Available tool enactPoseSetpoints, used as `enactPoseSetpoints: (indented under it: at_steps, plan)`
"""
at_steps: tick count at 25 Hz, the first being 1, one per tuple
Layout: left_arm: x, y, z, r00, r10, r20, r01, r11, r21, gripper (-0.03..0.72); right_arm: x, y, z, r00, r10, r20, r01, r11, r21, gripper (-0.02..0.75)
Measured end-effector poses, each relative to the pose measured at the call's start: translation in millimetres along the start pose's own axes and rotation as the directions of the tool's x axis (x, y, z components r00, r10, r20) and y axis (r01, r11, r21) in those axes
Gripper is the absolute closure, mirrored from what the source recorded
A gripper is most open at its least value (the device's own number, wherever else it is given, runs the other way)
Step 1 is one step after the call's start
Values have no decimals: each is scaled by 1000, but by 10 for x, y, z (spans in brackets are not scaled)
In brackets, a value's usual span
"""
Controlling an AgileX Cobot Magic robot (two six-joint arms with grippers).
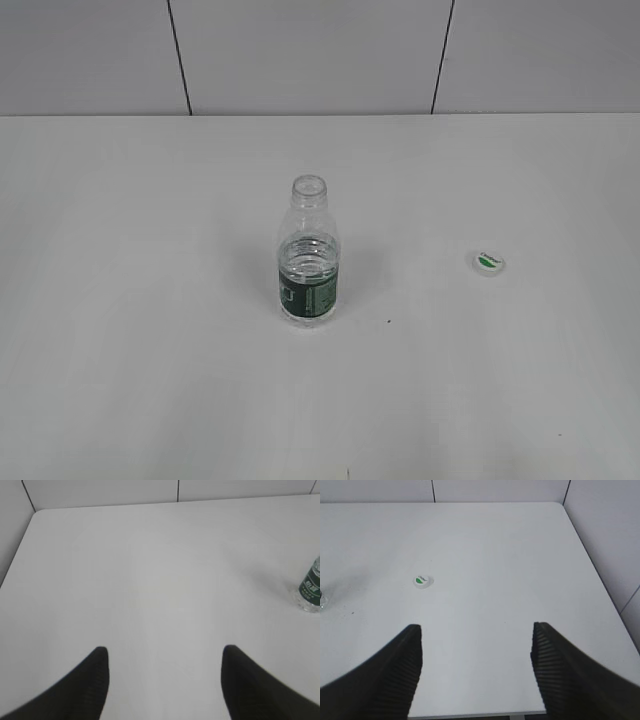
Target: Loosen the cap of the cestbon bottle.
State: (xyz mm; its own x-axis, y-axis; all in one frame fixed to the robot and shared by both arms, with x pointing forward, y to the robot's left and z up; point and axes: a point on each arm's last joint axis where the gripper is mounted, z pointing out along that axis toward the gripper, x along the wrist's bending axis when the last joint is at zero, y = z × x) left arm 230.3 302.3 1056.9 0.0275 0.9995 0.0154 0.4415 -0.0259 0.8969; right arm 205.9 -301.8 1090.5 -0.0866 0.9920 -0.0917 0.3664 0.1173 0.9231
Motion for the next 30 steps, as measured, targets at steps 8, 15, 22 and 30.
enactPoseSetpoints:
  at_steps: [8,15,22,30]
  plan:
    - [0,-1,0,1000,0,0,0,1000,1,256,24,-206,270,1000,-1,-11,2,995,102,216]
    - [1,-1,0,1000,1,-1,-1,1000,1,256,39,-252,354,1000,-2,-23,4,994,106,217]
    - [2,-1,0,1000,1,-2,-1,1000,1,256,39,-247,355,1000,-2,-22,4,995,100,217]
    - [2,-1,0,1000,1,-2,-1,1000,1,256,39,-247,355,1000,-2,-22,4,995,100,217]
